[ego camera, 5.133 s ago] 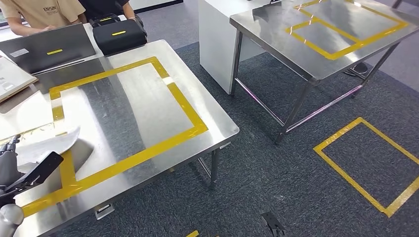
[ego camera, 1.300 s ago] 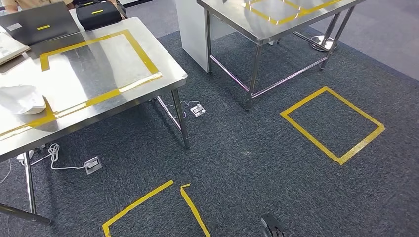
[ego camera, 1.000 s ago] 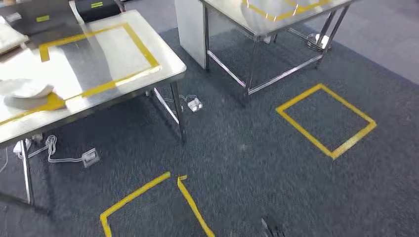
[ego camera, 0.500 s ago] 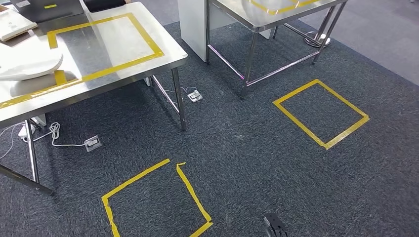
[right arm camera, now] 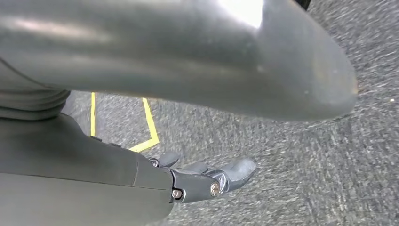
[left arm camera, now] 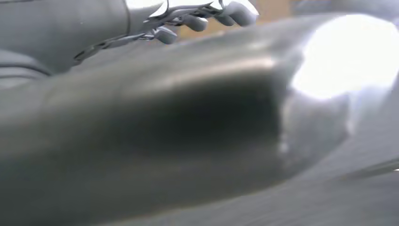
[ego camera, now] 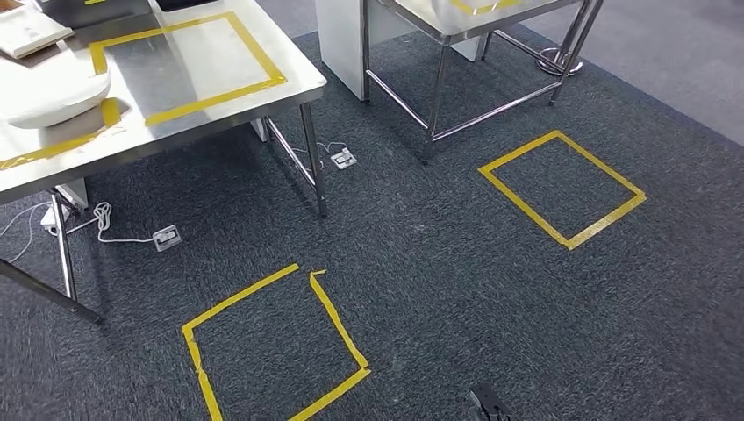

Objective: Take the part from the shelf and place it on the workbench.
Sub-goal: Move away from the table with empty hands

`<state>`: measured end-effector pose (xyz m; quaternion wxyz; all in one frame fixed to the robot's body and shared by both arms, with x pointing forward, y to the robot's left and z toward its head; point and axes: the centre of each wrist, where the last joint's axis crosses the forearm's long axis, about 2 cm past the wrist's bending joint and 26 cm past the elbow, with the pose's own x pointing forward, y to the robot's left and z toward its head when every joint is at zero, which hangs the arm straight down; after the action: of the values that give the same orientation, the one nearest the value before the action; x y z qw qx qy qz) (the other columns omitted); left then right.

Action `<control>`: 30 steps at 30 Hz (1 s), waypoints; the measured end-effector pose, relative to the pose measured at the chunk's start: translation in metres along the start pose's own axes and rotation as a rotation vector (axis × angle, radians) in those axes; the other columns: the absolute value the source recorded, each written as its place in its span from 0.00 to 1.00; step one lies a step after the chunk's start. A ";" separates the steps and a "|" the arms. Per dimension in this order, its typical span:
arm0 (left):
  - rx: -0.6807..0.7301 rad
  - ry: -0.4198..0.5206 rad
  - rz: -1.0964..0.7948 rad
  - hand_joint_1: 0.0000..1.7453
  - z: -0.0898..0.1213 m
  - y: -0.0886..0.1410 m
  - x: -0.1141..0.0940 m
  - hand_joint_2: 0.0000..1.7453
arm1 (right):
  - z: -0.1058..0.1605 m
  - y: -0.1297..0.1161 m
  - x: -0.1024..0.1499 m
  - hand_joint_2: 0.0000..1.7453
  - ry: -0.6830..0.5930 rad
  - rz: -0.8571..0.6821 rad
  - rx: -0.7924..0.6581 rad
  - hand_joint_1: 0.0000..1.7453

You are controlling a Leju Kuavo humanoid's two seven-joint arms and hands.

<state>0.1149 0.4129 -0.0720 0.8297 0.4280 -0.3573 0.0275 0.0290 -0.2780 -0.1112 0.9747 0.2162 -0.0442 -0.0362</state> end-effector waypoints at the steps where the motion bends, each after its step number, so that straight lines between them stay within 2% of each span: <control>1: -0.088 0.152 -0.022 0.00 0.013 -0.008 -0.013 0.50 | 0.000 0.000 0.000 0.00 0.006 0.003 0.000 0.00; 2: -0.176 0.294 -0.044 0.00 0.026 -0.016 -0.024 0.75 | 0.000 0.000 0.000 0.00 0.012 0.005 0.000 0.00; 3: -0.255 0.410 -0.062 0.00 0.037 -0.023 -0.033 1.00 | 0.000 0.000 0.000 0.25 0.017 0.006 0.000 0.00; 4: -0.325 0.490 -0.073 0.00 0.047 -0.029 -0.039 1.00 | 0.000 0.001 0.000 0.50 0.019 0.006 0.002 0.00; 6: -0.428 0.567 -0.083 0.00 0.062 -0.040 -0.045 1.00 | -0.001 0.002 0.000 1.00 0.017 0.002 0.007 0.00; 11: -0.502 0.628 -0.105 0.00 0.081 -0.052 -0.050 1.00 | -0.001 0.003 -0.002 1.00 0.025 -0.014 0.010 0.00; 19: -0.546 0.608 -0.063 0.00 0.085 -0.058 -0.045 1.00 | 0.001 -0.001 -0.021 1.00 0.035 -0.028 0.014 0.00; 29: -0.615 0.595 -0.037 0.00 0.096 -0.058 -0.054 1.00 | 0.006 -0.011 -0.022 1.00 -0.001 0.007 -0.006 0.00; 30: -0.623 0.593 -0.034 0.00 0.097 -0.058 -0.055 1.00 | 0.006 -0.013 -0.023 0.75 -0.005 0.012 -0.008 0.00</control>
<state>0.0393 0.3200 -0.1096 0.9864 0.1365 -0.0873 0.0265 0.0053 -0.2901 -0.1124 0.9756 0.2118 -0.0479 -0.0311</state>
